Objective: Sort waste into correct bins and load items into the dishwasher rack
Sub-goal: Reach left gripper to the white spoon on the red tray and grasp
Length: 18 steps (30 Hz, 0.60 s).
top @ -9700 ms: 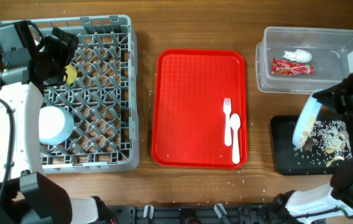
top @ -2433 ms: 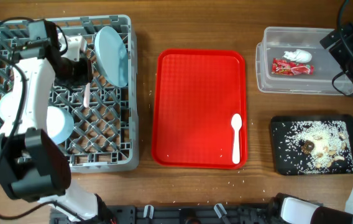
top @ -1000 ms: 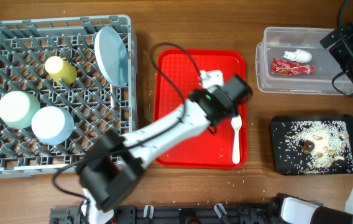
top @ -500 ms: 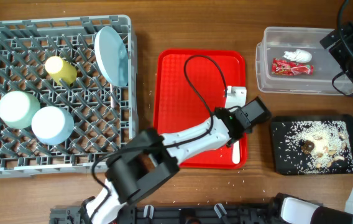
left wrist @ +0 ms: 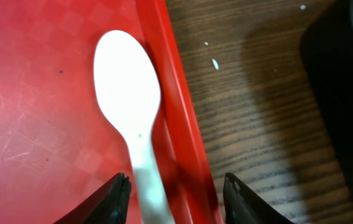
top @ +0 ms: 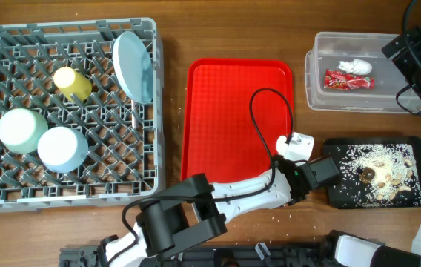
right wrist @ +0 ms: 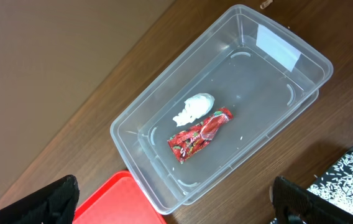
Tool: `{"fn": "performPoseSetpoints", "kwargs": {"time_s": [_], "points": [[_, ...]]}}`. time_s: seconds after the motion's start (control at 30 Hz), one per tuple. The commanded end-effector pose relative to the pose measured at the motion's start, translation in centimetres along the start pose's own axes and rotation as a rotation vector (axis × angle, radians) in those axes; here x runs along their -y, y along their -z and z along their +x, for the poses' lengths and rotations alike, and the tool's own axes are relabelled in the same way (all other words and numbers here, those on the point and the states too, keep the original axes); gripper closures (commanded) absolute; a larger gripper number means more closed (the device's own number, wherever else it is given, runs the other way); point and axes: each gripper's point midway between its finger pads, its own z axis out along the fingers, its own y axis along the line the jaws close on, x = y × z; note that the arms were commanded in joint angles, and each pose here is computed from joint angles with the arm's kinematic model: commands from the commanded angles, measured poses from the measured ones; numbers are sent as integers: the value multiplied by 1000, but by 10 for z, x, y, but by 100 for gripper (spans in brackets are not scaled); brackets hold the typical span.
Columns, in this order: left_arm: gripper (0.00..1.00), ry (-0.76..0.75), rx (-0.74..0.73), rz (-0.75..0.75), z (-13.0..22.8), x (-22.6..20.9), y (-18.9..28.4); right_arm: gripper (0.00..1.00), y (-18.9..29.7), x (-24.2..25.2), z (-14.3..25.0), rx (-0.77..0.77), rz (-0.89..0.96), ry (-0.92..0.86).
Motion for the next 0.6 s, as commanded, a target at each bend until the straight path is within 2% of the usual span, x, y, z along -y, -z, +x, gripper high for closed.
{"fn": "performPoseSetpoints", "kwargs": {"time_s": [0.0,0.2,0.33,0.47,0.57], "points": [[56,8,11,-54,-6,-17,-6,0,4,4,-1,17,18,2],[55,86,15,-68,-15,-27,-10,0,4,4,-1,17,18,2],[55,90,-24,-55,-8,-27,-11,0,4,4,-1,17,18,2],[68,83,-44,-63,-2,-28,-17,0,4,4,-1,17,18,2],[61,87,-55,-59,2,-27,-27,0,4,4,-1,17,18,2]]}}
